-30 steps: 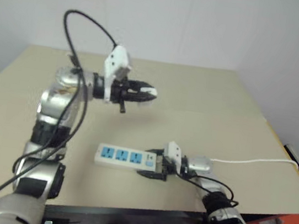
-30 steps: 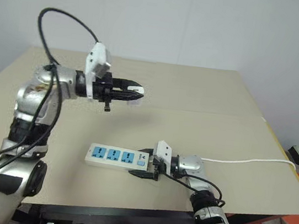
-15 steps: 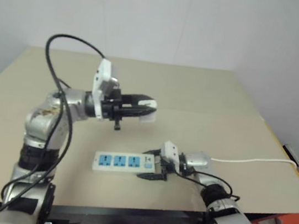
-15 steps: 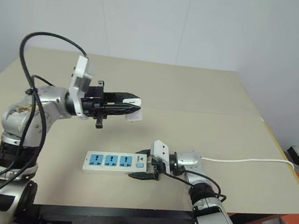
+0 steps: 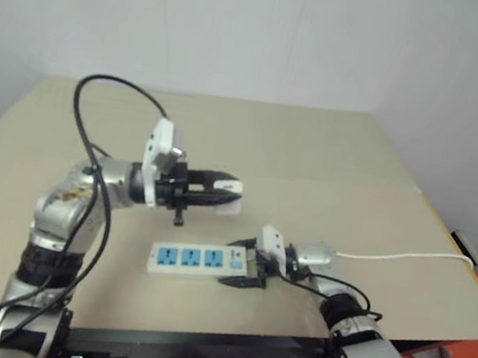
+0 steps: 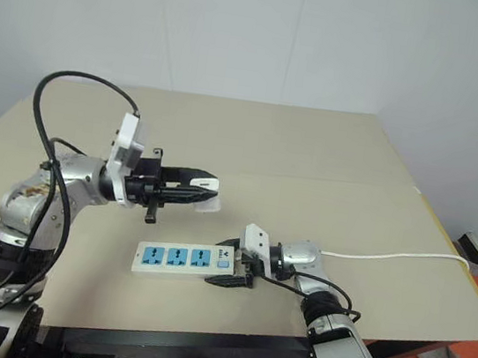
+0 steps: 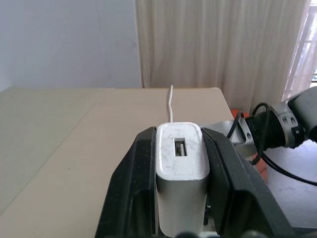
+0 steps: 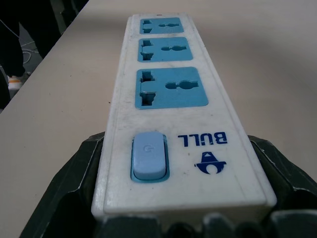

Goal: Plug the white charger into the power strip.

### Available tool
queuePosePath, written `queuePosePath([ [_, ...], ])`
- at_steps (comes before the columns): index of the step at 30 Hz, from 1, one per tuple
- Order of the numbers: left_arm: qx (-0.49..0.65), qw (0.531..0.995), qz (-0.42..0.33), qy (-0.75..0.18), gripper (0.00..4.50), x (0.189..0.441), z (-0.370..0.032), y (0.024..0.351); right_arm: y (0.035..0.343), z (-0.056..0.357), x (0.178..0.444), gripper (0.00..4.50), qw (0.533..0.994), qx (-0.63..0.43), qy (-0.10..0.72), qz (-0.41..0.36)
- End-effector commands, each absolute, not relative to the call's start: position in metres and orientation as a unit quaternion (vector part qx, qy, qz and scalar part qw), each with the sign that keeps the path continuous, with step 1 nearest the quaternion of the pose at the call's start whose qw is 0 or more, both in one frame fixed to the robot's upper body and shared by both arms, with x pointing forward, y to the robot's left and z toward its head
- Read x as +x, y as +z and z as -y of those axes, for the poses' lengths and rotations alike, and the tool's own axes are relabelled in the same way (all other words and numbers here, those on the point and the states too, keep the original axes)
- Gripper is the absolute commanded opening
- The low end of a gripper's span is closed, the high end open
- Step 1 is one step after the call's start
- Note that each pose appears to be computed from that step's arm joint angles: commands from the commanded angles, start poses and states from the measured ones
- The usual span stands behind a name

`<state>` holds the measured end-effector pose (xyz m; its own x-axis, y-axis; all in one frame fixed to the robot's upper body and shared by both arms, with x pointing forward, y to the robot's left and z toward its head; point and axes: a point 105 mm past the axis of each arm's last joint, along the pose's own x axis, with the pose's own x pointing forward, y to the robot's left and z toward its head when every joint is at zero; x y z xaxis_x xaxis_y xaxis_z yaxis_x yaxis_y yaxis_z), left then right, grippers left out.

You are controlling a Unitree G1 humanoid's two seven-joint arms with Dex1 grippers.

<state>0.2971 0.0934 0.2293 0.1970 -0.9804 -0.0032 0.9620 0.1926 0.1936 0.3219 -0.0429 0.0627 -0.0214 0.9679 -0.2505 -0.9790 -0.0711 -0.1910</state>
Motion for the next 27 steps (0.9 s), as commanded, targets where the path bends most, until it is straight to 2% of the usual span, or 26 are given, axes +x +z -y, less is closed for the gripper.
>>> queuePosePath([
  [1, 0.093, 0.756, 0.084, -0.642, 1.01, 0.287, -0.089, 0.236, 0.036, 0.047, 0.312, 3.43, 0.669, -0.167, 0.721, -0.072],
  [20, 0.091, 0.752, 0.074, -0.648, 1.01, 0.284, -0.09, 0.225, 0.035, 0.048, 0.315, 3.43, 0.681, -0.166, 0.71, -0.076],
  [27, 0.075, 0.755, 0.066, -0.648, 1.01, 0.281, -0.092, 0.209, 0.035, 0.048, 0.315, 3.43, 0.683, -0.164, 0.707, -0.077],
])
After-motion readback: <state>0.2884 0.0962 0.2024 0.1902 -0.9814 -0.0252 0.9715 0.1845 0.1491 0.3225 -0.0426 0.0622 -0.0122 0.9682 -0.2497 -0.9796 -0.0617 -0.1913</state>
